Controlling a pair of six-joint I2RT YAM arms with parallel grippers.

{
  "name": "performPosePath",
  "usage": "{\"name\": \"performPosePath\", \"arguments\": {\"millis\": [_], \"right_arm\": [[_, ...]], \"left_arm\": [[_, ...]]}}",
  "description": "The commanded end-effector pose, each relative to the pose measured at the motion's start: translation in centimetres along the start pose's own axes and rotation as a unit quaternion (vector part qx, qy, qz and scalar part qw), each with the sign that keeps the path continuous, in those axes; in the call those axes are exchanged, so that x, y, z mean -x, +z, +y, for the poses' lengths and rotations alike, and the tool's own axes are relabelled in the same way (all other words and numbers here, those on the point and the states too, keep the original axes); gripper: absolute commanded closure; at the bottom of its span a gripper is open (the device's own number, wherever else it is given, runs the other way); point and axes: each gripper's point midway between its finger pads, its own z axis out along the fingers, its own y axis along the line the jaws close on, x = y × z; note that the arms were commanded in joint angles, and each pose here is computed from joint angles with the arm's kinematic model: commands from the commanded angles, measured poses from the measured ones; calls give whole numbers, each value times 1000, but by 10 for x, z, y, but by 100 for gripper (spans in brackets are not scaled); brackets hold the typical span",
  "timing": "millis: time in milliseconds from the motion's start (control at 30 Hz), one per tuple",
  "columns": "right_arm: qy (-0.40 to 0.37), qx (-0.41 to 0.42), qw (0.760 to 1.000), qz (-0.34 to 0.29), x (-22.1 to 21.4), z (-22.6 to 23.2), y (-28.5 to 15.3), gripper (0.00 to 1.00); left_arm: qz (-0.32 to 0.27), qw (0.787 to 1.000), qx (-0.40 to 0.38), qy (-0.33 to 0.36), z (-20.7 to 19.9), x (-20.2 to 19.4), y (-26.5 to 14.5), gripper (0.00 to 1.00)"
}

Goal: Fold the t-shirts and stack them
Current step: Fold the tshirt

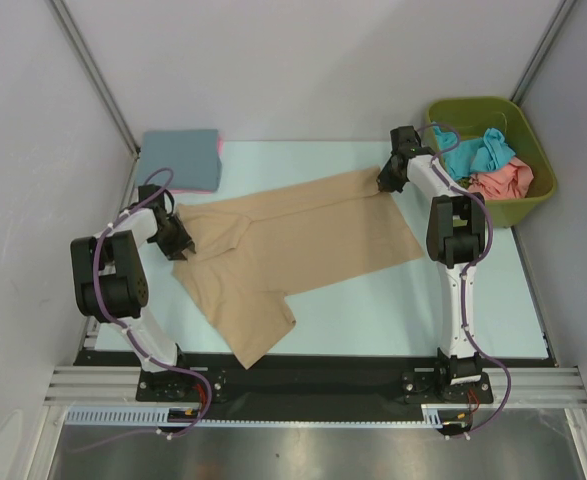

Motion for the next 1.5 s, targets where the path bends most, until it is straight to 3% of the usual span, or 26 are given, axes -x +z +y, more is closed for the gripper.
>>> {"name": "performPosePath", "arguments": {"millis": [0,167,367,533,633,767,1067,1200,1467], "right_arm": [[2,29,999,-32,22,19,-26,96],[4,29,999,-31,21,19,-27,96],[6,33,999,-33,22,21,-26,96],[4,34,999,-28,18,24,-25,96],[4,33,999,-31,19,23,-26,96],[6,33,999,-34,21,23,-26,96],[11,59,996,-61,38,39,-36,96],[14,84,993,-84,53,51,-43,96],[26,128,983,-127,84,72,-57,96]], "left_arm": [[-11,1000,-5,-14,-2,5,-8,62],[4,1000,10,-16,3,-3,-8,66],[5,1000,21,-16,7,-3,-8,61],[9,1000,3,-23,0,-7,-6,68],[4,1000,-1,-24,-1,-6,-8,80],[-21,999,-11,-30,-7,4,-19,100],[-122,991,-58,-23,-41,67,-84,100],[-183,979,-94,-13,-65,108,-123,100],[-250,955,-158,5,-100,152,-163,100]]}}
